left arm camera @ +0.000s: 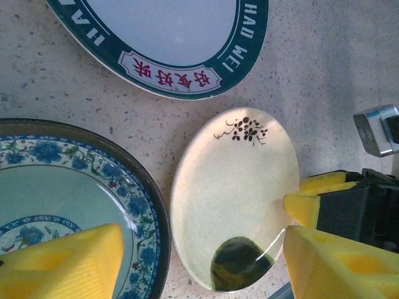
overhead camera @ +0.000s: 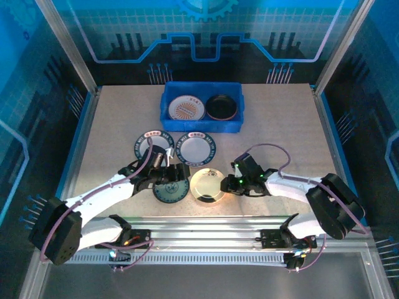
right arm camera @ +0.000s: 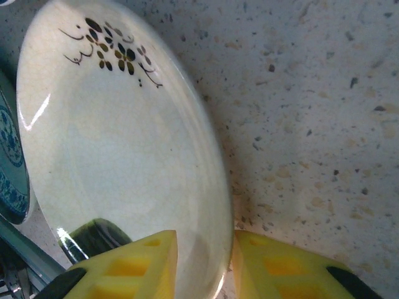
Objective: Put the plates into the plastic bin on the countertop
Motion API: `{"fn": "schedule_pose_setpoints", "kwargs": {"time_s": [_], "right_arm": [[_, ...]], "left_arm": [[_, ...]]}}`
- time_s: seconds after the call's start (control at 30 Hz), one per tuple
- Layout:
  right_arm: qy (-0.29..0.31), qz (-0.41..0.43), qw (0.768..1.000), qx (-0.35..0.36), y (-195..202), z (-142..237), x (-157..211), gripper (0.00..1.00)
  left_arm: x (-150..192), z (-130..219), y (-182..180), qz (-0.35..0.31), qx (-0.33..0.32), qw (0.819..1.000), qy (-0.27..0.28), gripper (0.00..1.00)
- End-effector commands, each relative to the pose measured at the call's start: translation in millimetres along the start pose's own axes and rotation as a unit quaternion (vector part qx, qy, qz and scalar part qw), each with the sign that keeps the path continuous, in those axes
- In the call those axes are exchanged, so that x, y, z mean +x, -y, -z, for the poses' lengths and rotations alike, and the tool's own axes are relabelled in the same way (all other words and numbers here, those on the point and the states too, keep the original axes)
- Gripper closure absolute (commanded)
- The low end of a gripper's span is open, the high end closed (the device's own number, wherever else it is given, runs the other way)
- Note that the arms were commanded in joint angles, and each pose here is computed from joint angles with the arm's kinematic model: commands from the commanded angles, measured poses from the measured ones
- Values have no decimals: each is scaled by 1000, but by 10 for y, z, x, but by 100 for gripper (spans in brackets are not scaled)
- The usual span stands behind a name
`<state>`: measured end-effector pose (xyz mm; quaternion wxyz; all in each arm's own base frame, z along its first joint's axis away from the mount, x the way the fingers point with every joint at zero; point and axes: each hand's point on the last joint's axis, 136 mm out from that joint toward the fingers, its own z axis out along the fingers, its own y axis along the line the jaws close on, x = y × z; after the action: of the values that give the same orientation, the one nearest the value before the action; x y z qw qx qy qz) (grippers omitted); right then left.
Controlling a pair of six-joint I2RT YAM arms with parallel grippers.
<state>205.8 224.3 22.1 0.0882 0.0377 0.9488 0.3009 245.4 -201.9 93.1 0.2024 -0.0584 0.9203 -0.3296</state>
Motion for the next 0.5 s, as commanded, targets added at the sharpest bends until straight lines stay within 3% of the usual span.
{"fn": "schedule_pose_setpoints", "kwargs": {"time_s": [0.0, 0.33, 0.47], "right_arm": [[-5, -5, 1000, -9, -18, -20, 3, 72], [-13, -22, 1000, 5, 105, -88, 24, 79], [-10, -28, 1000, 7, 142, -81, 31, 89]], "left_arm": [[40, -39, 19, 3, 7, 1000, -8, 31], [-10, -120, 62, 3, 9, 1000, -14, 31], [-26, -141, 81, 1, 10, 1000, -17, 32]]}}
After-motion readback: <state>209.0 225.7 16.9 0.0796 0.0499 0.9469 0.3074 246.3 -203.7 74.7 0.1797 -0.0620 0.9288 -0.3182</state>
